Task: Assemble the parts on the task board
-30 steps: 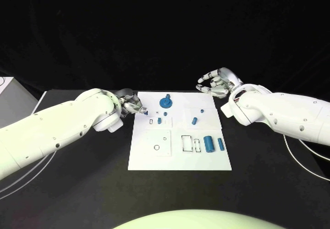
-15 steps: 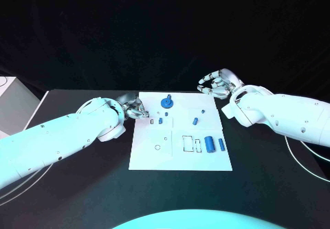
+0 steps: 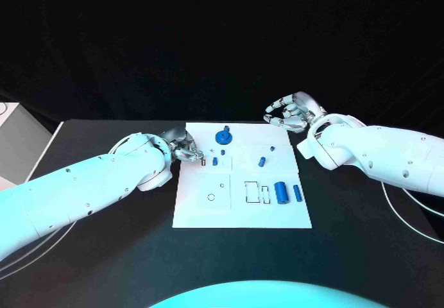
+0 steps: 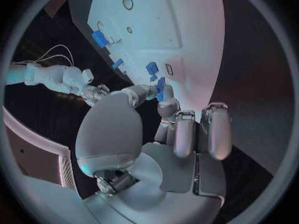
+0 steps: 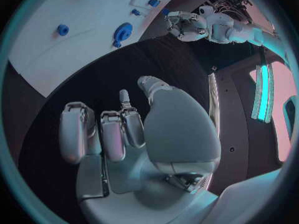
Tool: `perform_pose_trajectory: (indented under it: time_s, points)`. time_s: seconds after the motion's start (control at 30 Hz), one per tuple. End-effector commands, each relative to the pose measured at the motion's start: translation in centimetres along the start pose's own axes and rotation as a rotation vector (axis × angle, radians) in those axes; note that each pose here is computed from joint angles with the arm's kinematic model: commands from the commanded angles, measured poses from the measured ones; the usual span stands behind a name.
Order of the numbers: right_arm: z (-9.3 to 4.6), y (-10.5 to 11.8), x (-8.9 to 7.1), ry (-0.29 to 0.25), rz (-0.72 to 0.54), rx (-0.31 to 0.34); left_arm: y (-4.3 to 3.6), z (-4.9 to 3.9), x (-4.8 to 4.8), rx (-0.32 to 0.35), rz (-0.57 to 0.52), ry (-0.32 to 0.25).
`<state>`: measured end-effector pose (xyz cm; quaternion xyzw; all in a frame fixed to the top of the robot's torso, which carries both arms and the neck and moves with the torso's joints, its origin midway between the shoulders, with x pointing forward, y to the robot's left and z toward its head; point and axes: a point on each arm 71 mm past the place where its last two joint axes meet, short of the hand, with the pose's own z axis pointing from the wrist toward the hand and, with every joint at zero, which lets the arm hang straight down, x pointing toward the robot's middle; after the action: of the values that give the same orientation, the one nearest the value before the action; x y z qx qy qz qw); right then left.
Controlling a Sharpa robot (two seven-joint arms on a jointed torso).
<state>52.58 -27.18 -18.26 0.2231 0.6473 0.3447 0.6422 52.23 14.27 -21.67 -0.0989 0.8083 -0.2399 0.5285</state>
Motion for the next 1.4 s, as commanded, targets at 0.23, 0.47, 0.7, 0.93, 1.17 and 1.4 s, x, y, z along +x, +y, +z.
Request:
perform_pose_trajectory:
  time_s: [0.23, 0.47, 0.7, 0.93, 1.17, 1.4]
  points:
    - [0.0, 0.2, 0.1, 0.005, -0.007, -0.021, -0.02, 0.54, 0.55, -0.002, -0.001, 0.052]
    - [0.0, 0.3, 0.2, 0.006, -0.007, -0.022, 0.0, 0.91, 0.69, -0.007, 0.002, 0.059]
    - [0.0, 0.3, 0.2, 0.007, -0.006, -0.023, -0.04, 1.11, 0.84, -0.009, 0.011, 0.071]
    - [0.0, 0.3, 0.2, 0.007, -0.006, -0.023, -0.22, 1.22, 1.06, -0.007, 0.018, 0.085]
    - [0.0, 0.3, 0.2, 0.007, -0.006, -0.023, -0.29, 1.27, 1.21, -0.006, 0.023, 0.097]
    - [0.0, 0.3, 0.2, 0.007, -0.006, -0.023, -0.29, 1.32, 1.31, -0.008, 0.031, 0.105]
